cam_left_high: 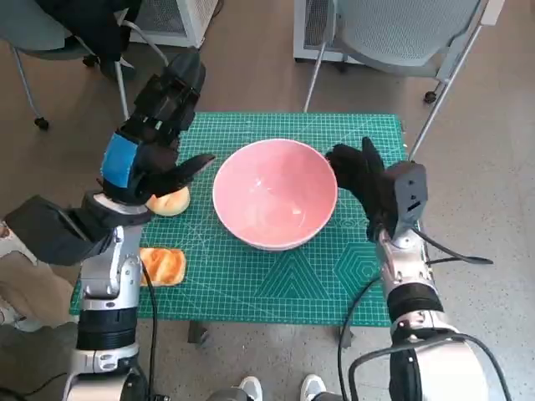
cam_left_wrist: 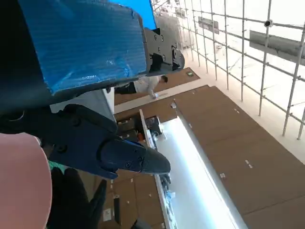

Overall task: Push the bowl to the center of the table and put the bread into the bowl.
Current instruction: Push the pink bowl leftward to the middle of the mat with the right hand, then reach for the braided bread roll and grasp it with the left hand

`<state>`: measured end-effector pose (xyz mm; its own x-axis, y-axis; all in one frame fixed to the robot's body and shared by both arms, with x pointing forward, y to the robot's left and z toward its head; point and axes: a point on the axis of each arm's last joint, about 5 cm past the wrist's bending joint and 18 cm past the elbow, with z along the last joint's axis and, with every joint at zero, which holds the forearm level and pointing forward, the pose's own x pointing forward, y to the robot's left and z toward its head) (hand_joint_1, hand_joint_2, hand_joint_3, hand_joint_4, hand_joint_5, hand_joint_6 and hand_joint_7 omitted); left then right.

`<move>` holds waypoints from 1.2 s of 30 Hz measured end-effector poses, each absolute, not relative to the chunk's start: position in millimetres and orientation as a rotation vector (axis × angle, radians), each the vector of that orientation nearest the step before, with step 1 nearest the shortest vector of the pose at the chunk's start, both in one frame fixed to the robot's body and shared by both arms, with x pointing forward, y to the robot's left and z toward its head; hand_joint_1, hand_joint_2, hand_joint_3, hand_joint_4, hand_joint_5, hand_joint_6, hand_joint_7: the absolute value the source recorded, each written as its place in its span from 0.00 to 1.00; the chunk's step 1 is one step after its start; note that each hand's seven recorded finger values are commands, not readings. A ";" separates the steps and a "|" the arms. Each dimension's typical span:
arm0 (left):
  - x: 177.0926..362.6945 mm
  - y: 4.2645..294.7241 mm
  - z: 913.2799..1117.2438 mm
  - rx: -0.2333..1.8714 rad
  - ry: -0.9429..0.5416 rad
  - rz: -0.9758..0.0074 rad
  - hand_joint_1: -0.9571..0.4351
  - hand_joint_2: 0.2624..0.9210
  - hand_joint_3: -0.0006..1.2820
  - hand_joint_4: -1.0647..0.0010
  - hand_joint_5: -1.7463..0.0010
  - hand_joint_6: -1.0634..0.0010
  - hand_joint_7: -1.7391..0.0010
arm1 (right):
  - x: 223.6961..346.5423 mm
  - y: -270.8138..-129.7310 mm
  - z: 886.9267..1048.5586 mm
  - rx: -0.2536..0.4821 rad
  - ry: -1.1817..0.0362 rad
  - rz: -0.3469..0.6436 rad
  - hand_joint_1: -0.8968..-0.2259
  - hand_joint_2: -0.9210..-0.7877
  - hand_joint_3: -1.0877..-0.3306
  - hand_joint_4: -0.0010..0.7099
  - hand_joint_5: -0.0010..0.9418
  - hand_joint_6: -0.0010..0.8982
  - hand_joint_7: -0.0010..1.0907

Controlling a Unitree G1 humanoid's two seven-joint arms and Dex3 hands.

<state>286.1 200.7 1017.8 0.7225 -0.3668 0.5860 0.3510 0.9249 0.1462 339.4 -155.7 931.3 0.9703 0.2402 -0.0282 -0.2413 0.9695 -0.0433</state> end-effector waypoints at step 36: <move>286.2 196.2 1014.9 0.009 -0.650 -0.414 0.25 1.00 0.11 0.96 1.00 0.87 0.86 | 330.2 -141.9 1010.0 0.006 -0.918 0.598 0.25 0.00 0.38 0.08 0.01 0.06 0.16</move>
